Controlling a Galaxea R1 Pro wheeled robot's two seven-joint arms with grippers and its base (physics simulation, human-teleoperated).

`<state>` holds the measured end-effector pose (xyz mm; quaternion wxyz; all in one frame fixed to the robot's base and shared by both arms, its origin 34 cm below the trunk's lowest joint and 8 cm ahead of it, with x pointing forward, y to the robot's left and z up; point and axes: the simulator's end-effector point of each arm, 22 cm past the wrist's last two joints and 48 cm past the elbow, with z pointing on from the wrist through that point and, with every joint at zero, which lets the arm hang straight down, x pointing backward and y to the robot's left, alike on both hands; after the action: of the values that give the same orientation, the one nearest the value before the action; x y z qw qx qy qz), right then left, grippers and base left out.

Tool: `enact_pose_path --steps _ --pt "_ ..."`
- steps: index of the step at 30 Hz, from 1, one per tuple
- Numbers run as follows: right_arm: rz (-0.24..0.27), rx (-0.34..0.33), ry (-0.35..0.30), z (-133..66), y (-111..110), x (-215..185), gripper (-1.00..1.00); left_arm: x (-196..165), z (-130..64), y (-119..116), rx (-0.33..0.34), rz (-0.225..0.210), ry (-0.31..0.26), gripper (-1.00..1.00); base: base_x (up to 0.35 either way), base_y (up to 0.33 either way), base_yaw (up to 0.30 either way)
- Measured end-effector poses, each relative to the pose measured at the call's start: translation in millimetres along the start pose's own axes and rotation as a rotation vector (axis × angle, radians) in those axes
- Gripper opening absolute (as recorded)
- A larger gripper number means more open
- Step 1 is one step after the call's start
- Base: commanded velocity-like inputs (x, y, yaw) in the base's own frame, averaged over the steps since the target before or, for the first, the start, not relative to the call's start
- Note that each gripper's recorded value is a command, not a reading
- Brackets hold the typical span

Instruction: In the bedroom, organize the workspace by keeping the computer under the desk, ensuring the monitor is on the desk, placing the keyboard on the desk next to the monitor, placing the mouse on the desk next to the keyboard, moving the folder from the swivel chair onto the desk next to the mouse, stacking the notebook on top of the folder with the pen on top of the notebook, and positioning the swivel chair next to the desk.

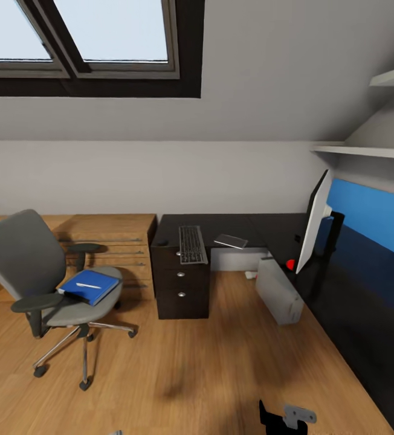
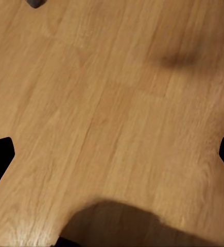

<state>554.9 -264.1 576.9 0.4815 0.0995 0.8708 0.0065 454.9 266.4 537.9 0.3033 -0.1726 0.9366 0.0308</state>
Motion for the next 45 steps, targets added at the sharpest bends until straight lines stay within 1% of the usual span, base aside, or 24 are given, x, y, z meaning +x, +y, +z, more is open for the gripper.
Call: enact_pose_path --steps 6,20,25,37,45 --pt "-0.001 -0.002 0.001 -5.2 2 -8 1.00 -6 -8.1 -1 0.000 0.000 0.000 1.00 -0.005 0.003 -0.149" --pt "-0.003 -0.005 0.001 -17.2 6 -27 1.00 -19 -26.5 -2 0.000 0.000 0.001 1.00 -0.002 0.000 -0.012" --pt "-0.004 -0.006 0.003 -21.2 7 -34 1.00 -24 -32.7 -2 -0.001 0.000 0.001 1.00 -0.215 0.000 0.000" --pt "-0.004 -0.007 0.004 -31.3 9 -48 1.00 -34 -47.7 -3 -0.001 0.000 0.002 1.00 -0.313 0.000 0.000" --pt "-0.006 -0.009 0.004 -38.4 11 -58 1.00 -39 -58.2 -5 0.002 -0.001 0.003 1.00 -0.075 0.000 0.000"
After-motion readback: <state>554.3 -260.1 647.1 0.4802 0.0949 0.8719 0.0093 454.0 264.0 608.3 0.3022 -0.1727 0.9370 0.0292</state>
